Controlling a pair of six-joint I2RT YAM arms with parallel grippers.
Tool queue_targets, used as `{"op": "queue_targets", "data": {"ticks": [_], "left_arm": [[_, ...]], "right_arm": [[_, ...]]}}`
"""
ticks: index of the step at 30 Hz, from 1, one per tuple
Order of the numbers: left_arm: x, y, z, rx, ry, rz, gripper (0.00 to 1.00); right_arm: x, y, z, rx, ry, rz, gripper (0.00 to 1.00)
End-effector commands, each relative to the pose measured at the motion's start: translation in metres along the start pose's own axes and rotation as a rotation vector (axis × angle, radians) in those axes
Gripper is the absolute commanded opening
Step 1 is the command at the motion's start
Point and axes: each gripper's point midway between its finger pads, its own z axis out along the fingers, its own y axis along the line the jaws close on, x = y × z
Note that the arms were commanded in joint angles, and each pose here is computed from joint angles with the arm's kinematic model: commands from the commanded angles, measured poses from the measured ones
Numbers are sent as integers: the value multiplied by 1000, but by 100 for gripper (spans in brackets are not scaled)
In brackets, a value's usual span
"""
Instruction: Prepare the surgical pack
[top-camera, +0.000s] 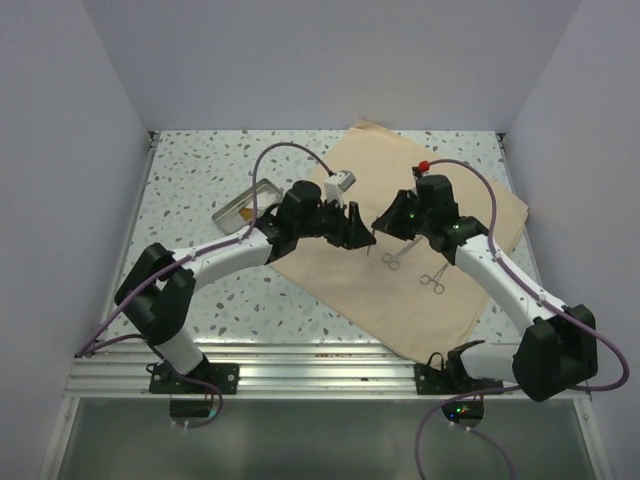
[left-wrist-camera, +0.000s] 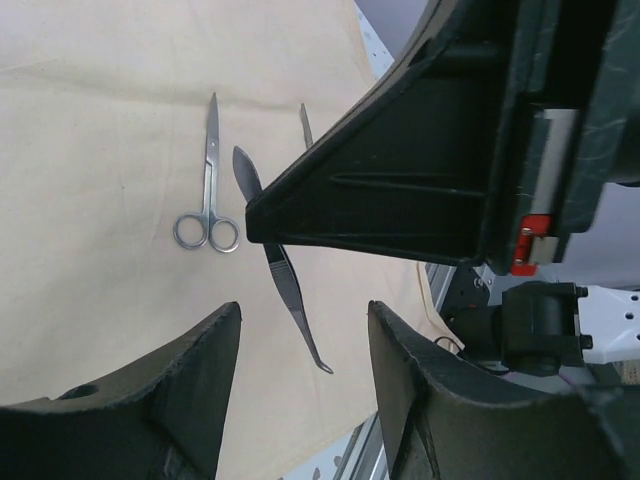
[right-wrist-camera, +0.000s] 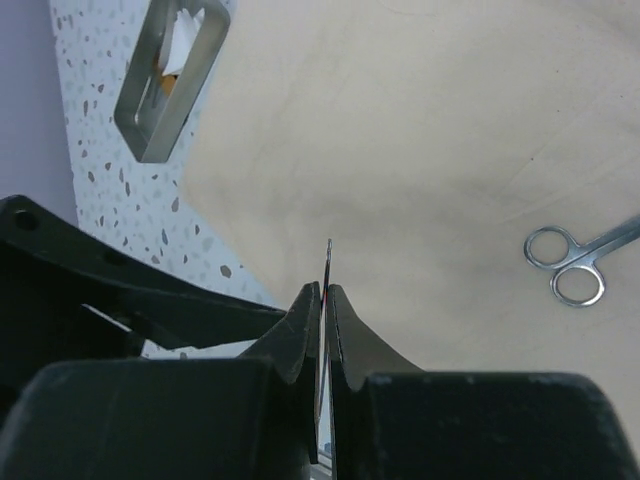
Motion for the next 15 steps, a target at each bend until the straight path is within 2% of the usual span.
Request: {"op": "queue_targets", "data": {"ticks": [1,8,10,14,15], "left_arm": [[-19,-12,9,-8,-55,3,57],[-27,-6,20,-44,-62,-11,51],[-26,-1,24,-65,-52,-12,47],[-32,8,29,-115,-25,18,29],[-29,11,29,-129,-11,28,21]], "right_arm": [[-13,28,-17,-106,-48,-2,0],[-10,35,-20,-138,-24,-5,0],[-7,33,-18,-140,-17,-7,0],[-8,33,-18,-137,-18,-16,0],[-9,33,-18,-137,-21,-19,0]]}}
